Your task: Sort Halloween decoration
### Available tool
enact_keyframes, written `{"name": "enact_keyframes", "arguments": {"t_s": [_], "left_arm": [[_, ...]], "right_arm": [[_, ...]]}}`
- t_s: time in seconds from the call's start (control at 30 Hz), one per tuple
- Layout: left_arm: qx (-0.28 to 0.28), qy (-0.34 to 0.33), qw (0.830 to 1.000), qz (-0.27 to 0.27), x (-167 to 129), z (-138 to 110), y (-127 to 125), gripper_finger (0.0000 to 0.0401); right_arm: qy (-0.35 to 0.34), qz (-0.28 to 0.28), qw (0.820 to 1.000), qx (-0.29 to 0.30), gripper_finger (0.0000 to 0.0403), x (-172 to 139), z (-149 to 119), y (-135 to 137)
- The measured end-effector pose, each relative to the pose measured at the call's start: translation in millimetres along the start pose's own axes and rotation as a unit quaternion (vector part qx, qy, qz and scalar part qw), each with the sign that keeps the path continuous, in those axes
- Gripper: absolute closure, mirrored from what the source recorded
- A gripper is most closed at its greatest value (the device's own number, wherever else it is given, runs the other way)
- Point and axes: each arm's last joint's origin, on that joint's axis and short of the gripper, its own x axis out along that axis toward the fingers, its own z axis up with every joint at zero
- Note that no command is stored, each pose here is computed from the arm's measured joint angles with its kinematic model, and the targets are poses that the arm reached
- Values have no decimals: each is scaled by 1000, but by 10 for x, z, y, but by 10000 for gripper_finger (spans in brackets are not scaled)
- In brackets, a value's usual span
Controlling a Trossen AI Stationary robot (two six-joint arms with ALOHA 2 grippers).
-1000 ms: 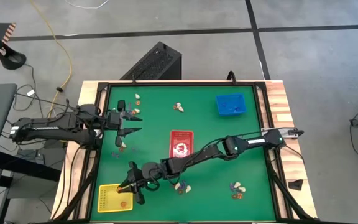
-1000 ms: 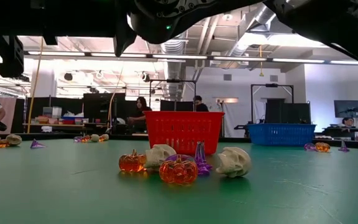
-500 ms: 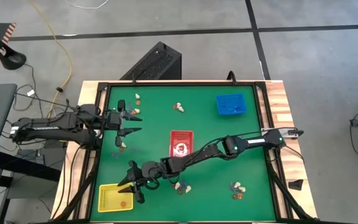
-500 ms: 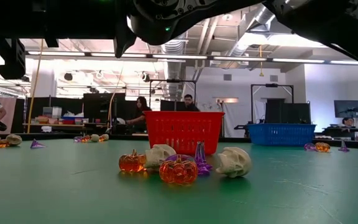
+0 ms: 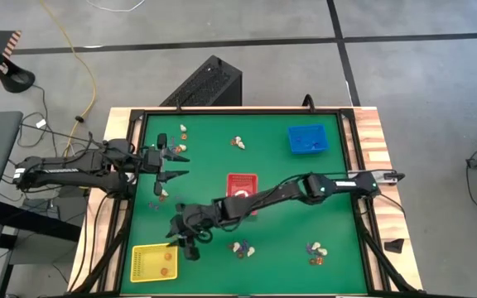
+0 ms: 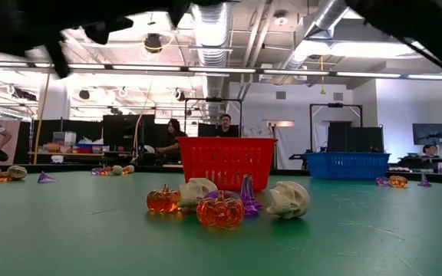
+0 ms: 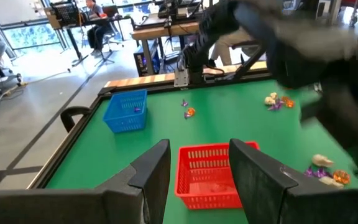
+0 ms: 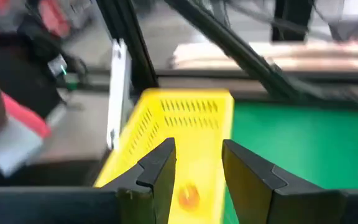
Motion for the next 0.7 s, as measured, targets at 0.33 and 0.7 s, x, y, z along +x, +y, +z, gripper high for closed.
{"name": "enact_keyframes", "arguments": {"t_s": [0.33, 0.7], "left_arm": [[-1, 2, 1000, 12, 0, -2, 7, 248], [-10, 27, 1000, 11, -1, -51, 2, 248]], "right_arm": [[289, -62, 955, 18, 239, -1248, 389, 35], [403, -280, 871, 28, 239, -2326, 577, 202]]}}
